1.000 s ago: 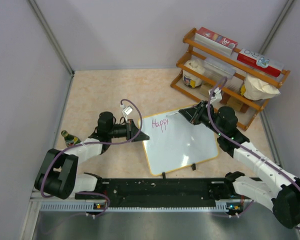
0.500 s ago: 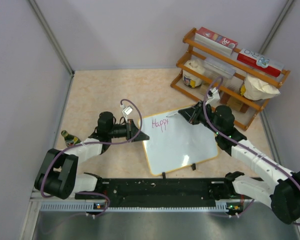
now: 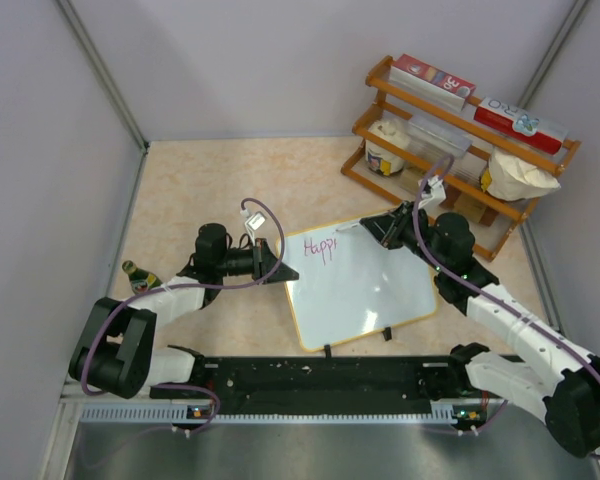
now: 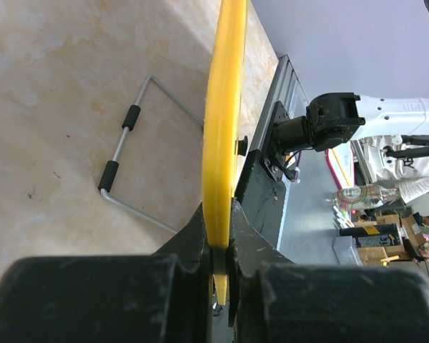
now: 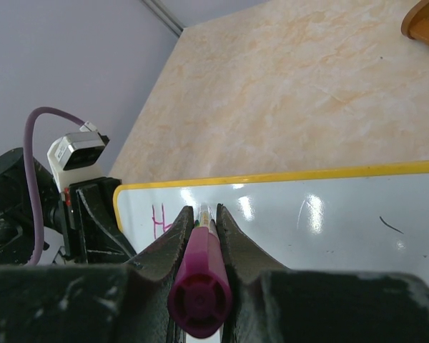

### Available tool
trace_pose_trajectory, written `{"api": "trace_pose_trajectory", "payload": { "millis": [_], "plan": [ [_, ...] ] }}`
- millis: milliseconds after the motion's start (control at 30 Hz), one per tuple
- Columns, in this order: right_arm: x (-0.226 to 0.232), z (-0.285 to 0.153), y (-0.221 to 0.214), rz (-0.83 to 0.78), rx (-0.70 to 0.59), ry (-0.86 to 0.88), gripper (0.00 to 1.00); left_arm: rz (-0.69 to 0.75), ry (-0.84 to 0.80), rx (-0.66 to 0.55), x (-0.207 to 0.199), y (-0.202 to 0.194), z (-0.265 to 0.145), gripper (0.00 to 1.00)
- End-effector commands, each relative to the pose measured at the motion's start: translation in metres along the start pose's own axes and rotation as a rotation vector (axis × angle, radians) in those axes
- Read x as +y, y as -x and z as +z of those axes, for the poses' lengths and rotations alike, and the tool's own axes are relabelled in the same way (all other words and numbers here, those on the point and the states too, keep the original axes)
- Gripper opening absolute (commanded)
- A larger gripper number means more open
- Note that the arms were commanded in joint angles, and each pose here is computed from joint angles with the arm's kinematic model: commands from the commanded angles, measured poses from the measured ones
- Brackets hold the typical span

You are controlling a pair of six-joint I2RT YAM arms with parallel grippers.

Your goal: Write a sentence on the whiteboard

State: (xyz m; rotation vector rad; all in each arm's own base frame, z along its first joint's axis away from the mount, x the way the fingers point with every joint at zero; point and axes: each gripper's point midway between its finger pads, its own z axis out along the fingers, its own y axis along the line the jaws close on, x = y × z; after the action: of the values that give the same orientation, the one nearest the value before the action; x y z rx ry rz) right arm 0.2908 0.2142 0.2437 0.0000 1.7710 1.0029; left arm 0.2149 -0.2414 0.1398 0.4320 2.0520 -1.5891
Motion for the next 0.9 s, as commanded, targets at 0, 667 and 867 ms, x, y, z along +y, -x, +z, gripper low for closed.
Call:
{"api": "trace_pose_trajectory", "payload": {
  "millis": [0,667,867],
  "plan": [
    [-0.001,-0.003,0.009,-0.026,-0.034,-0.002,0.0,0.024,0.031,0.014,0.009,-0.011,0.0,0.0],
    [-0.021,-0.007,-0.018,-0.042,0.029,-0.048,0.0,0.017,0.029,0.014,0.01,-0.013,0.0,0.0],
    [-0.024,-0.013,-0.027,-0.051,0.052,-0.049,0.0,0.014,0.029,0.015,0.011,-0.013,0.001,0.0]
  ]
}}
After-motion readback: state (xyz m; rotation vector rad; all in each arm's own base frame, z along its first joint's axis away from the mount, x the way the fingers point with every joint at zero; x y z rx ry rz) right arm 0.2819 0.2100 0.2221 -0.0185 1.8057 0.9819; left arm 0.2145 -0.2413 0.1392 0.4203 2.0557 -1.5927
